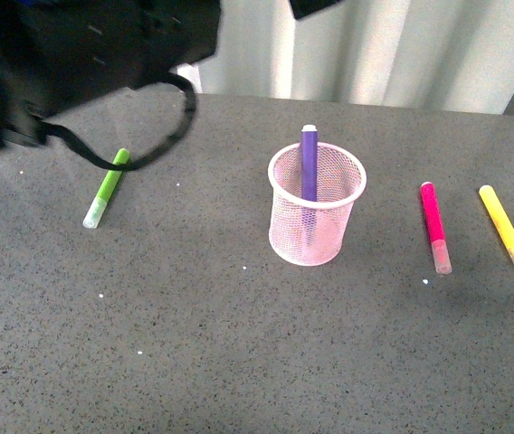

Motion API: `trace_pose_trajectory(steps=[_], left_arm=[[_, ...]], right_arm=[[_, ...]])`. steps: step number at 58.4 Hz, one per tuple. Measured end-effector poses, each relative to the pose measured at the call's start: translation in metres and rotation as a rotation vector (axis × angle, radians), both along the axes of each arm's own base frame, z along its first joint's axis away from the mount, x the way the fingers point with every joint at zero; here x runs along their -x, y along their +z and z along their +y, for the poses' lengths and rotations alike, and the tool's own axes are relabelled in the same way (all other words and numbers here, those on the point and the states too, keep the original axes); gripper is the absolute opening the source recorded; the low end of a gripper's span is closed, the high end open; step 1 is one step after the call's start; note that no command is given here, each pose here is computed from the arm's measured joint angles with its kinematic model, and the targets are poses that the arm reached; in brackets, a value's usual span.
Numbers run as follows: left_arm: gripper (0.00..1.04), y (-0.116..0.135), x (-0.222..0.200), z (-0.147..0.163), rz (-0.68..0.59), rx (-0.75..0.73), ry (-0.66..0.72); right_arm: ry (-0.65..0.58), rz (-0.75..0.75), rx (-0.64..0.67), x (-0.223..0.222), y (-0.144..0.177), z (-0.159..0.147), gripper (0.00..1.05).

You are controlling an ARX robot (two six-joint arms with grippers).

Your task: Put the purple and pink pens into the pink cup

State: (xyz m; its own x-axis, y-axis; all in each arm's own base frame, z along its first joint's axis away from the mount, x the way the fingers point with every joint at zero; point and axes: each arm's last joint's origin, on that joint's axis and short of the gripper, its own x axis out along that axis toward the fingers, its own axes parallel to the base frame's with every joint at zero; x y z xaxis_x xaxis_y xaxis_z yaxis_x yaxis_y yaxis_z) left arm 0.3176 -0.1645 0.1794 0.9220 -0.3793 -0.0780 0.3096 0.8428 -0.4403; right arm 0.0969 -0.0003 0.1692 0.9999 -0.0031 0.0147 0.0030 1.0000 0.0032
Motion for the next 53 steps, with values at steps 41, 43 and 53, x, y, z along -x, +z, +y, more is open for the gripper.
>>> trace_pose_trajectory(steps=[41,43,53], left_arm=[[0.86,0.052,0.152,0.163,-0.126,-0.134,0.239],[0.79,0.045,0.157,0.164,-0.133,-0.214,0.328],[0.45,0.014,0.172,0.165,-0.147,-0.393,0.368]], right_arm=[[0.000,0.000,0.000,0.000,0.000,0.000,0.98],[0.000,0.000,0.000,0.000,0.000,0.000,0.98],[0.000,0.000,0.000,0.000,0.000,0.000,0.98]])
